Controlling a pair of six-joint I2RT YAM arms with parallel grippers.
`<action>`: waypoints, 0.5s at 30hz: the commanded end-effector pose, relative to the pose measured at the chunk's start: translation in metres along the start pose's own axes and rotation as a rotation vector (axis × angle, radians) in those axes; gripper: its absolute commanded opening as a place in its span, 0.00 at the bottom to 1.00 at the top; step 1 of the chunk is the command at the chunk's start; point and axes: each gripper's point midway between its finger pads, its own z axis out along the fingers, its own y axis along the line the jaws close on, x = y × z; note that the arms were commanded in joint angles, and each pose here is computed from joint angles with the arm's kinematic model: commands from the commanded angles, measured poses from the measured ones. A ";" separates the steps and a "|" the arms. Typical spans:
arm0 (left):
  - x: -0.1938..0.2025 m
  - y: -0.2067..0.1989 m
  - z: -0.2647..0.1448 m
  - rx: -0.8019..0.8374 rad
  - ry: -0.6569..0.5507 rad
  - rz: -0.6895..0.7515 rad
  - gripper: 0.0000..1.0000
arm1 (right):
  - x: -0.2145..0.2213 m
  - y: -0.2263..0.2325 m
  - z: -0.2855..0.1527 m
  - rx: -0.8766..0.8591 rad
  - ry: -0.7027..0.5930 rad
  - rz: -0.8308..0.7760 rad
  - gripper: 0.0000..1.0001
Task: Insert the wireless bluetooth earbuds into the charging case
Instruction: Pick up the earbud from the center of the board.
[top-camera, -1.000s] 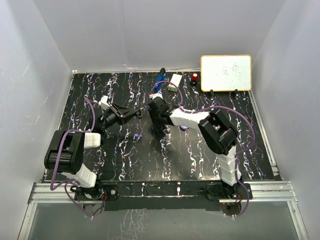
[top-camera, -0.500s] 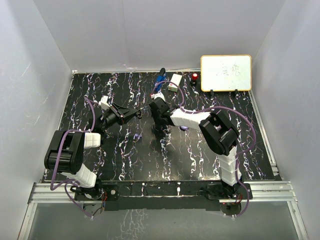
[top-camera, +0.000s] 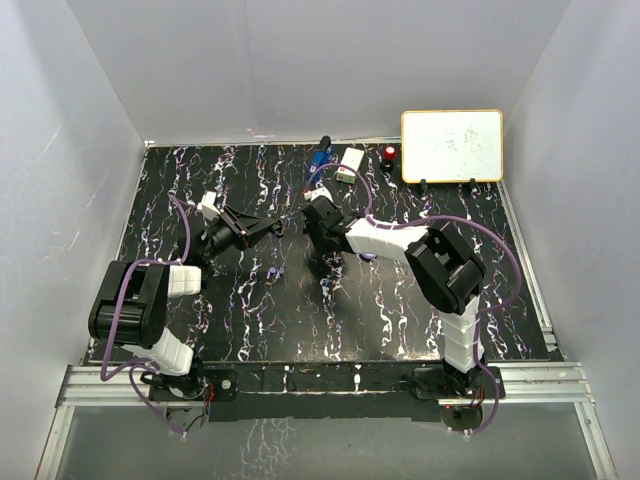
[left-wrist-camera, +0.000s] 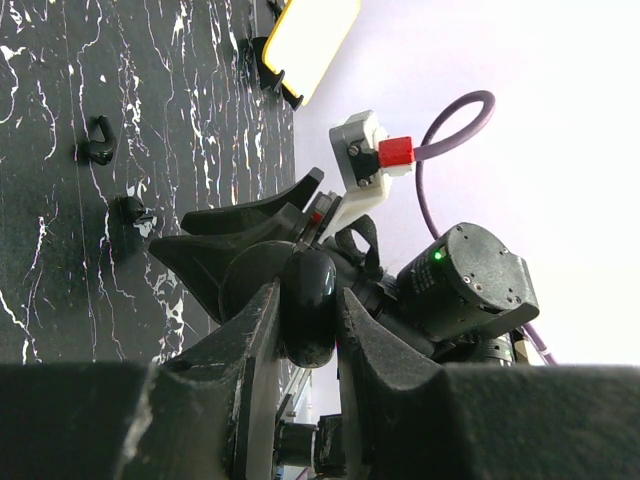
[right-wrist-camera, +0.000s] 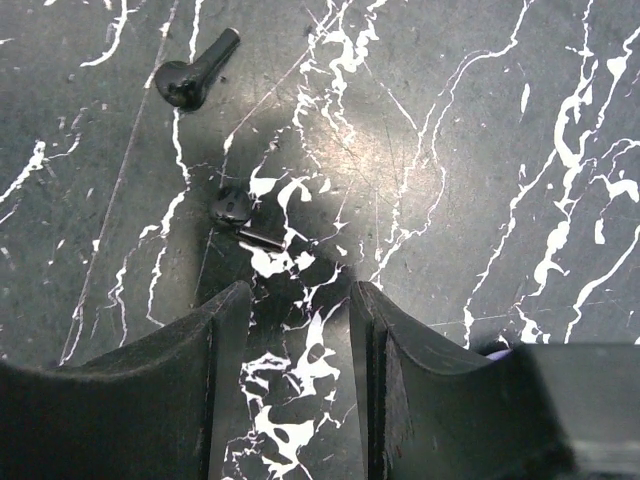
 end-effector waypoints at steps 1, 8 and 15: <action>-0.002 -0.018 -0.004 0.052 -0.001 0.048 0.00 | -0.033 0.006 -0.024 -0.069 -0.092 -0.001 0.43; -0.002 -0.017 -0.003 0.051 -0.001 0.046 0.00 | -0.047 0.019 -0.023 -0.132 -0.108 -0.017 0.44; -0.002 -0.016 -0.003 0.049 0.001 0.043 0.00 | -0.052 0.026 -0.016 -0.147 -0.113 -0.013 0.44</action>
